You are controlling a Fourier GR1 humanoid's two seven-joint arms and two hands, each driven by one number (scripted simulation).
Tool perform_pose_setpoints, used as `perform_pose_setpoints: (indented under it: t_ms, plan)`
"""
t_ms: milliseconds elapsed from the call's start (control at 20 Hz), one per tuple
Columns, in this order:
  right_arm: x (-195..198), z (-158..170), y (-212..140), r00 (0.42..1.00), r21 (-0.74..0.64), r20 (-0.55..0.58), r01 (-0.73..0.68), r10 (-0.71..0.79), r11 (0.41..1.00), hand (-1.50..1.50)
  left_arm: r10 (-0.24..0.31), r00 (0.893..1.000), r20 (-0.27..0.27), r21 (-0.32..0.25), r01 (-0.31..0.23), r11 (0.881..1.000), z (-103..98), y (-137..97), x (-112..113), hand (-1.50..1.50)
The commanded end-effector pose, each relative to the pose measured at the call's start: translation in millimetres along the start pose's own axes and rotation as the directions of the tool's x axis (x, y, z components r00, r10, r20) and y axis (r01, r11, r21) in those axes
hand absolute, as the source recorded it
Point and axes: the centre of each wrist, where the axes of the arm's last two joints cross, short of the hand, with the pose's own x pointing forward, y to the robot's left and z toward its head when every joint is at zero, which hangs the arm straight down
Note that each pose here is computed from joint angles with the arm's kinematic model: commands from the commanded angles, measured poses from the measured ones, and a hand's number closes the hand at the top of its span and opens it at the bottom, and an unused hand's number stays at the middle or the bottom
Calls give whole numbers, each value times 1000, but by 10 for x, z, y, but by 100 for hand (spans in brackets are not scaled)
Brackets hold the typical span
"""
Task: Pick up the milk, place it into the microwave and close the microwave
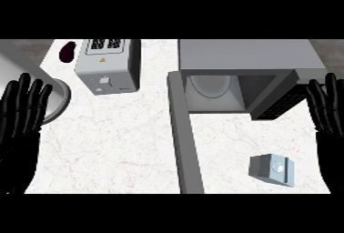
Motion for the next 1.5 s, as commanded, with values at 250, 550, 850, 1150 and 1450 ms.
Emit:
perform_pose_setpoints:
  t_ms: [250, 550, 850, 1150, 1450]
  plan:
    - [603, 380, 171, 987, -28, 161, 17, -12, 999, -150, 36, 999, -26, 125, -33, 992, -96, 73, 24, -150]
    - [686, 735, 402, 999, 49, 46, 22, -25, 999, -150, 79, 986, -146, 186, -52, 981, 461, 221, 218, -150]
    - [660, 973, 482, 1000, 3, 10, -29, 29, 1000, -150, 89, 987, -135, 183, -64, 981, 654, 389, 271, -150]
    - [423, 1094, 467, 995, -35, -66, -73, 70, 997, -150, 106, 984, -142, 189, -78, 979, 765, 470, 285, -150]
    - [219, 1025, 231, 993, -60, -87, -82, 77, 995, -150, 96, 986, -136, 177, -71, 982, 885, 588, 449, -150]
